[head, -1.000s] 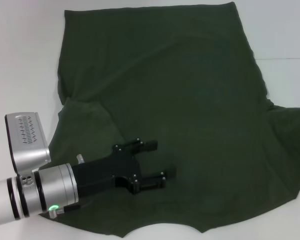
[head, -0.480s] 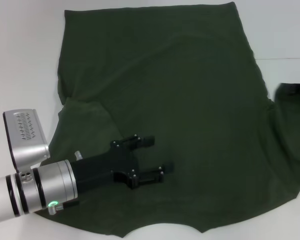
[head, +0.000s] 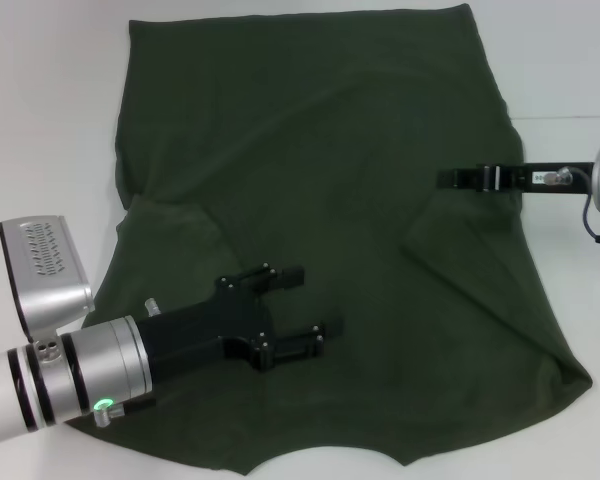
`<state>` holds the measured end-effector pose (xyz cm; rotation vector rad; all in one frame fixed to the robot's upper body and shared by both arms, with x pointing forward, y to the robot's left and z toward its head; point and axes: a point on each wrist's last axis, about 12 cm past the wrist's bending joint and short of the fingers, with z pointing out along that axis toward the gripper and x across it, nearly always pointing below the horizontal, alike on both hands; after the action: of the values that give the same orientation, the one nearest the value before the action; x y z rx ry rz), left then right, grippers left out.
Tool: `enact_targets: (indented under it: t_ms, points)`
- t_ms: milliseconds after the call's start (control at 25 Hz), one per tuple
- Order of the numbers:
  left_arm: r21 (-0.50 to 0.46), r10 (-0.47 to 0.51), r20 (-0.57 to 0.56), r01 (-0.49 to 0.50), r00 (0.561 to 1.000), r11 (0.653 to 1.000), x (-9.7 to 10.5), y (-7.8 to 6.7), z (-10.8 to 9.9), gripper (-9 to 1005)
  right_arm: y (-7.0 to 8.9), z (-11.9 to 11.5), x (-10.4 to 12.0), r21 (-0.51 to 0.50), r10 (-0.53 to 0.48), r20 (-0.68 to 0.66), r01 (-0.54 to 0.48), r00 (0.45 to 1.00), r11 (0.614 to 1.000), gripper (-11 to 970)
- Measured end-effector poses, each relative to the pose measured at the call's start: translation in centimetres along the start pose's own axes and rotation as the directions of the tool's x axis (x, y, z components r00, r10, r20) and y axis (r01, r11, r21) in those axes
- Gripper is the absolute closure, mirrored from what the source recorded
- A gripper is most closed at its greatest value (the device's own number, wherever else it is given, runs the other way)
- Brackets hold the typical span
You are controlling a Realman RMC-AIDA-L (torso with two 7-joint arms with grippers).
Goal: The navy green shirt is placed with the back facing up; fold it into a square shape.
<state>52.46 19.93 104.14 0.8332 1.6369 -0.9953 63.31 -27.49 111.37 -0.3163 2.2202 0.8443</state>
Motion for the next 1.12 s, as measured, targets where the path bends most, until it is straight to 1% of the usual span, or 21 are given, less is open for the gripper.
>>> enact_targets:
  t_ms: [160,320,400,640,720,840,880,1040,1080,1120]
  points:
    - [-0.002,-0.001,-0.002,0.001,1.0,1.0,0.0,0.0,0.0,151,0.2,-0.1,-0.4,-0.004,-0.007,0.016,0.007,1.0,1.0,806]
    - [-0.006,-0.001,-0.002,0.001,1.0,1.0,0.0,0.1,0.0,152,-0.4,-1.0,-0.1,-0.011,0.021,0.036,-0.02,0.999,1.0,733]
    - [-0.008,-0.003,0.003,0.003,1.0,1.0,0.0,0.1,-0.1,152,-0.6,-1.6,0.3,-0.033,0.037,0.053,-0.035,0.998,0.999,696]
    - [-0.025,-0.035,0.018,0.035,0.999,0.999,-0.2,0.4,-0.6,152,-0.7,-3.3,2.0,-0.127,0.067,0.119,-0.052,0.991,0.991,419]
    - [-0.04,-0.077,0.024,0.078,0.997,0.996,-0.1,0.6,-1.3,151,-0.6,-3.5,2.9,-0.15,0.077,0.128,-0.058,0.989,0.987,335]
    - [-0.052,-0.102,0.025,0.103,0.994,0.993,-0.1,0.7,-1.9,150,-0.2,-3.2,4.0,-0.173,0.073,0.123,-0.051,0.99,0.984,208]
    - [-0.071,-0.121,0.03,0.123,0.992,0.99,-0.1,0.8,-2.7,150,0.1,-3.0,4.3,-0.183,0.065,0.122,-0.042,0.99,0.982,172]
    - [-0.109,-0.145,0.041,0.148,0.989,0.983,-0.1,1.0,-4.1,150,0.9,-2.2,5.1,-0.213,0.031,0.122,-0.004,0.992,0.977,29]
    - [-0.136,-0.165,0.046,0.17,0.985,0.976,0.0,1.2,-5.0,150,1.1,-2.1,5.2,-0.215,0.026,0.123,0.001,0.992,0.977,29]
    - [-0.136,-0.165,0.046,0.17,0.985,0.976,0.0,1.2,-5.0,150,1.2,-1.9,5.3,-0.217,0.021,0.124,0.006,0.992,0.976,30]
